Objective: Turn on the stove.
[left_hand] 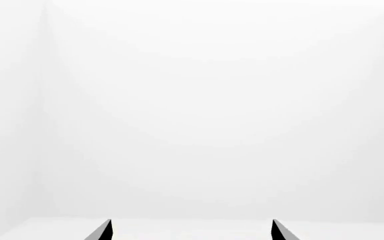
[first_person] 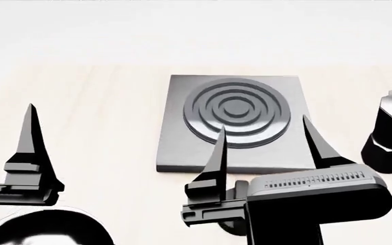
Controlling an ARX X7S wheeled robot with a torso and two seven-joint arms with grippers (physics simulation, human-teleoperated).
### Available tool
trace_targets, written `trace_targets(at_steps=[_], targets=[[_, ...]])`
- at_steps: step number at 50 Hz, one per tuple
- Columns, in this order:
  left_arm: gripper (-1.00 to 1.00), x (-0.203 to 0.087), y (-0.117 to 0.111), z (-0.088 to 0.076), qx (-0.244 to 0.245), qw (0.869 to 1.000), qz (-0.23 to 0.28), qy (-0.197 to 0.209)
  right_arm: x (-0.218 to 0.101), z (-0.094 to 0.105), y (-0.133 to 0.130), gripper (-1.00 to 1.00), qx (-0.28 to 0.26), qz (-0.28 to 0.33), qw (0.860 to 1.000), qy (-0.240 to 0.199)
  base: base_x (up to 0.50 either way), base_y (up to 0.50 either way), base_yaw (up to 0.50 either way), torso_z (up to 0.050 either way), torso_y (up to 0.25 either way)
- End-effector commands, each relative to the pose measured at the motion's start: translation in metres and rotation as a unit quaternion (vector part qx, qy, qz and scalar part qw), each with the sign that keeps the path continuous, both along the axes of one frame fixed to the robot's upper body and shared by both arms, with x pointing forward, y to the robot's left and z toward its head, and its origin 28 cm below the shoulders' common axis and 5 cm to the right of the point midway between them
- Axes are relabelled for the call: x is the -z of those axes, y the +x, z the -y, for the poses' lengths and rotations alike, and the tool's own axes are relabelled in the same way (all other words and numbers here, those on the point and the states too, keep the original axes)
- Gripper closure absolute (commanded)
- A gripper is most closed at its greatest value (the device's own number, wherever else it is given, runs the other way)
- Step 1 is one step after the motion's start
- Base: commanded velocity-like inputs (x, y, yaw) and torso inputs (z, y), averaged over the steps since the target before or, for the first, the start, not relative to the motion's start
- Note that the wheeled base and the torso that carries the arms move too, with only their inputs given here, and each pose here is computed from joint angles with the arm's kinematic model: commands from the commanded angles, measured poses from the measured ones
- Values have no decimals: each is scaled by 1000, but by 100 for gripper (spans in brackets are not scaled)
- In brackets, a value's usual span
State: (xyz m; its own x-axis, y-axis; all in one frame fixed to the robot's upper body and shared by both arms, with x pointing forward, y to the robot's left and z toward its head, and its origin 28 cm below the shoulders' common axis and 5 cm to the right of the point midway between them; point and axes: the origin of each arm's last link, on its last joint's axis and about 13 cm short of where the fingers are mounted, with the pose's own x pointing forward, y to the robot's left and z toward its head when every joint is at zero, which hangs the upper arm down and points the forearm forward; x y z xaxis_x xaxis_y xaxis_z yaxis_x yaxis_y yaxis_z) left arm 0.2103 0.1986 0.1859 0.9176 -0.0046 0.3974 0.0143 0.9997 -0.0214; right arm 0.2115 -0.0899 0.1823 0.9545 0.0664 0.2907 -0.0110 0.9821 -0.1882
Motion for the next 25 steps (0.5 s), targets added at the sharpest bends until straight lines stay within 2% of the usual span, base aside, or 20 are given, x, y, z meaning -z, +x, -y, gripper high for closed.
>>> trace_targets(at_steps=[1,8,25], targets=[[-100,0,0,0,0,1000,0,0,1,0,0,-100,-1,1,1000,0,273,0,0,0,0],[-100,0,0,0,-1,1000,0,-1,1,0,-1,-100,-4,7,1000,5,149,0,0,0,0],[-100,-1,0,0,-1,1000,1,-2,17,-2,13,-100,1,-57,998,7,0,0,0,0,0]])
